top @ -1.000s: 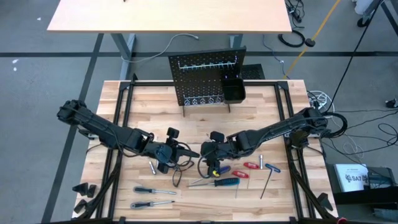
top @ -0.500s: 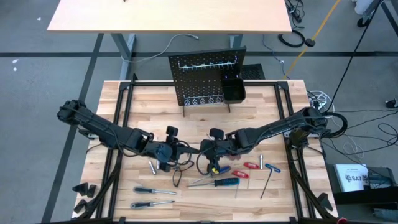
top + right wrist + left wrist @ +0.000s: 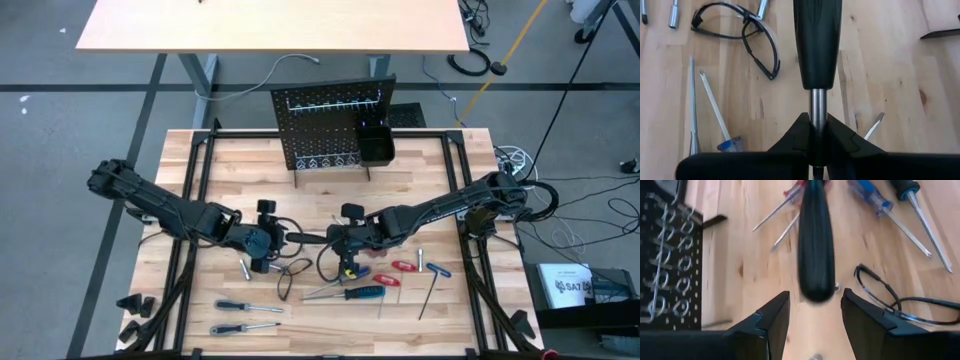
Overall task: Hang tools onto peg board
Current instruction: Hang the black screwdriver on the peg board
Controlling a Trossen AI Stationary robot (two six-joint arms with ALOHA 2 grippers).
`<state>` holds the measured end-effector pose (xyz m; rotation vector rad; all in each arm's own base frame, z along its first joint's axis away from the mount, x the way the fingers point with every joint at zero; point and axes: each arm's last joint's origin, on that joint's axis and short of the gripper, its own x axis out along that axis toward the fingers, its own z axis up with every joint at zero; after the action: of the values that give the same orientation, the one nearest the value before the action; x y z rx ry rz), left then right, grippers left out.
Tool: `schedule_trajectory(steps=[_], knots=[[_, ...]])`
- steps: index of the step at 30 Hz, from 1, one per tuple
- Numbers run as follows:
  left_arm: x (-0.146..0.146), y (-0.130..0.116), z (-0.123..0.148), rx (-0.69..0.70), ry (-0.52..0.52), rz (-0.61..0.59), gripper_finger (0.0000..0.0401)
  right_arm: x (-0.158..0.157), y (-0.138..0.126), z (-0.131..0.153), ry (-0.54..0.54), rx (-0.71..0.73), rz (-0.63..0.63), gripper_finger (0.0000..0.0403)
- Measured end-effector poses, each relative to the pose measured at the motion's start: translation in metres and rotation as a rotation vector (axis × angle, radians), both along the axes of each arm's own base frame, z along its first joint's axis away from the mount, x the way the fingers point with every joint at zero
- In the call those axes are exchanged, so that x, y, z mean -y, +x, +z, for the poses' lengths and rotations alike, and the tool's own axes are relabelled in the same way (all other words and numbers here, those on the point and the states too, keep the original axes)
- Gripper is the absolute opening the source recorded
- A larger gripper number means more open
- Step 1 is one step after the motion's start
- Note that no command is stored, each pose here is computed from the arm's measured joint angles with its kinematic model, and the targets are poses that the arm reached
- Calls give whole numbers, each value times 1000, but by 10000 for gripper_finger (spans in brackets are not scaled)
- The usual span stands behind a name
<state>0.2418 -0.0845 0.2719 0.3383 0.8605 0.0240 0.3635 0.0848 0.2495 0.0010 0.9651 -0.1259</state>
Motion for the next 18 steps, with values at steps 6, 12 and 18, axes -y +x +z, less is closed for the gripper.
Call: schedule_trajectory(steps=[6,12,18], knots=[[-10,-25,0,39,-54,47,180,4,-15,1,1,56,-34,18],[-21,-54,-2,222,-178,87,180,6,-40,6,63,233,-70,18],[-24,-68,-23,615,-349,28,180,4,-58,6,160,529,-41,18]])
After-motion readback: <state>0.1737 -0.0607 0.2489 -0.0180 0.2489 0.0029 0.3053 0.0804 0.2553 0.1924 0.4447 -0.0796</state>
